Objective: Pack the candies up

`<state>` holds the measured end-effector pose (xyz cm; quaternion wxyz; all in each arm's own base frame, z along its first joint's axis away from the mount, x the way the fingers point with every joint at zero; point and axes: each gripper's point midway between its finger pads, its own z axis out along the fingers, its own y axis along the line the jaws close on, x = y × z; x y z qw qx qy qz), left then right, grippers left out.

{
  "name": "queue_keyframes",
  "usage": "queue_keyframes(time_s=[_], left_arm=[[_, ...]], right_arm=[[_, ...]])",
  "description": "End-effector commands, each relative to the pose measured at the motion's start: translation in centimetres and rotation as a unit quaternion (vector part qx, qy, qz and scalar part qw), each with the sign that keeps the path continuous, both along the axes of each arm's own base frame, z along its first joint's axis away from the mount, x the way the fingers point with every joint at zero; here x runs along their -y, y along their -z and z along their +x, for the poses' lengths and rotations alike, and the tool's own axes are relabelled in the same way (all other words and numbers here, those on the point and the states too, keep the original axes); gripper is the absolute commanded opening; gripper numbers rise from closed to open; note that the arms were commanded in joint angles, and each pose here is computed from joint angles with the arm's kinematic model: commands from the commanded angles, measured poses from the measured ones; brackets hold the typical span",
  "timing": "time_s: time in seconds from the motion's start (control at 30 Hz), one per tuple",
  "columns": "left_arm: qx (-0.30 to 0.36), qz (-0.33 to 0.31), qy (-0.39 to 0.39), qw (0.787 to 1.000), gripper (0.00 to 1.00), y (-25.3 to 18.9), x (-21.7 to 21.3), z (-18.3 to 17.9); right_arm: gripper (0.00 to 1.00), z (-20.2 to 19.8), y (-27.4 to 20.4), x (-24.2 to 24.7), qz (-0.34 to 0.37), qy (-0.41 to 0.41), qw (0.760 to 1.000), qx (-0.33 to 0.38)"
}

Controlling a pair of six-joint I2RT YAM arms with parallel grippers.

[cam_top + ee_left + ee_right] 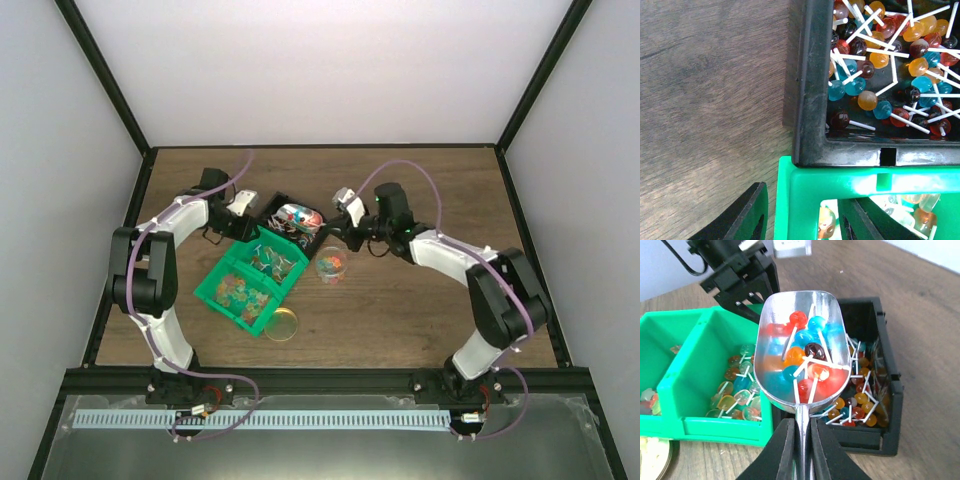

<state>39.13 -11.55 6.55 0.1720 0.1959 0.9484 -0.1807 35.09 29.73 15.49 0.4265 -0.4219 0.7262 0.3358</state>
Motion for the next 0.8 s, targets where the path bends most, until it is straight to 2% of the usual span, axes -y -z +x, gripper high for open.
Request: queue_keyframes(time_s=[0.0, 0.17, 0.47, 0.77], left_arm=[[0.023, -0.010, 0.000, 1.000, 0.41, -0.9, 0.2, 1.5], [0.025, -0.013, 0.000, 1.000, 0.42, -1.2, 0.3, 1.7], [0.025, -0.018, 0.000, 1.000, 0.47, -1.3, 0.4, 1.8], [0.032, -0.021, 0.006, 0.999, 0.50, -2.0, 0.6, 1.9]], right_arm=[[0.01, -1.8, -2.9, 1.6, -0.007, -0.037, 0.999, 0.037], [0.01, -3.7, -4.2, 4.1, -0.028, -0.048, 0.997, 0.048], [0.01, -6.9, -3.5, 9.0, -0.087, -0.040, 0.994, 0.055], [0.01, -9.5, -1.6, 11.3, -0.141, -0.043, 0.989, 0.033]])
